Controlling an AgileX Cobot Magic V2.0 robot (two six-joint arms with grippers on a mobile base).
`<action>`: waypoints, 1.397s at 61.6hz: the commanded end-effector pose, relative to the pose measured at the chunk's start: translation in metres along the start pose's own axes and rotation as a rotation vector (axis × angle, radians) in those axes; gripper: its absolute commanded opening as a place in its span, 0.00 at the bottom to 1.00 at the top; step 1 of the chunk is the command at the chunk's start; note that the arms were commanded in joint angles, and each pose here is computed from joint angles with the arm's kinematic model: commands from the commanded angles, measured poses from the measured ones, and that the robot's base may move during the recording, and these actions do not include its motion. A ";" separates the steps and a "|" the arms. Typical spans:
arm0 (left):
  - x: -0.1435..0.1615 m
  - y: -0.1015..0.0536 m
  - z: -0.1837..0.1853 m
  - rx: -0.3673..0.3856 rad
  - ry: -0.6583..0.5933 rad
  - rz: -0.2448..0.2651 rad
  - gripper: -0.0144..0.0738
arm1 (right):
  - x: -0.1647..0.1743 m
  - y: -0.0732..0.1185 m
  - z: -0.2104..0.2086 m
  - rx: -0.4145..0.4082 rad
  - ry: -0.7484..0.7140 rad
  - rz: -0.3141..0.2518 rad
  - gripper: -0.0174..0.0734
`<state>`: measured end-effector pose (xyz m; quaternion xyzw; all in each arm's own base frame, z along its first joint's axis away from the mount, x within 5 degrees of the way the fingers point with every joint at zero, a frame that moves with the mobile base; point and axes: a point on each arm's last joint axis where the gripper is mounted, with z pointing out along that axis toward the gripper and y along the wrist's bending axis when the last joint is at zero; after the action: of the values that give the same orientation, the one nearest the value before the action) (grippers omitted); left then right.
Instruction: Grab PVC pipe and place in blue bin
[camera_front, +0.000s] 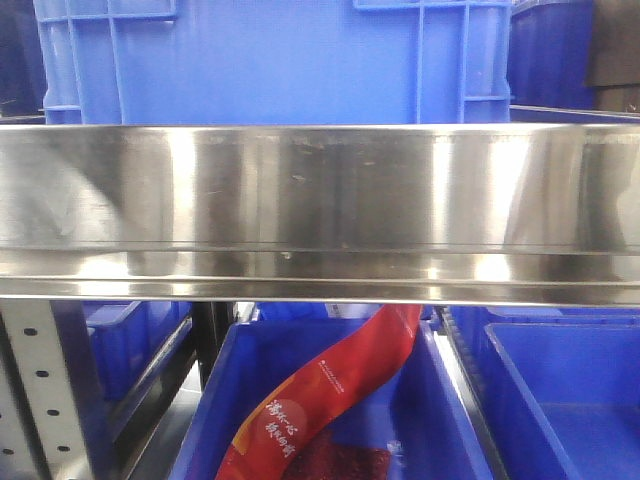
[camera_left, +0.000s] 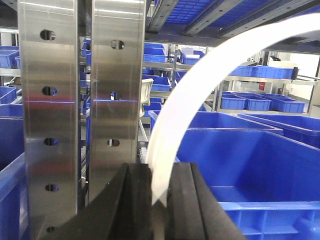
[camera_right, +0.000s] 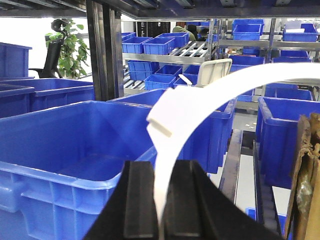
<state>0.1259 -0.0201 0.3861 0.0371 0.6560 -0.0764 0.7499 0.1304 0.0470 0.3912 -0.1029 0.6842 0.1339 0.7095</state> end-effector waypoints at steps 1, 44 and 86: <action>-0.003 -0.001 -0.001 0.004 -0.028 -0.010 0.04 | -0.004 0.001 -0.002 -0.007 -0.030 -0.015 0.01; -0.004 -0.001 -0.001 0.004 -0.033 -0.010 0.04 | -0.006 0.001 -0.002 -0.013 -0.050 -0.015 0.01; -0.067 -0.013 0.013 0.090 0.214 -0.086 0.04 | -0.045 0.006 0.002 -0.055 -0.128 0.159 0.01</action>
<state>0.1228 -0.0273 0.4368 0.0441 0.7234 -0.1244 0.6777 0.1289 0.0494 0.4139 -0.0597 0.6619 0.2007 0.7198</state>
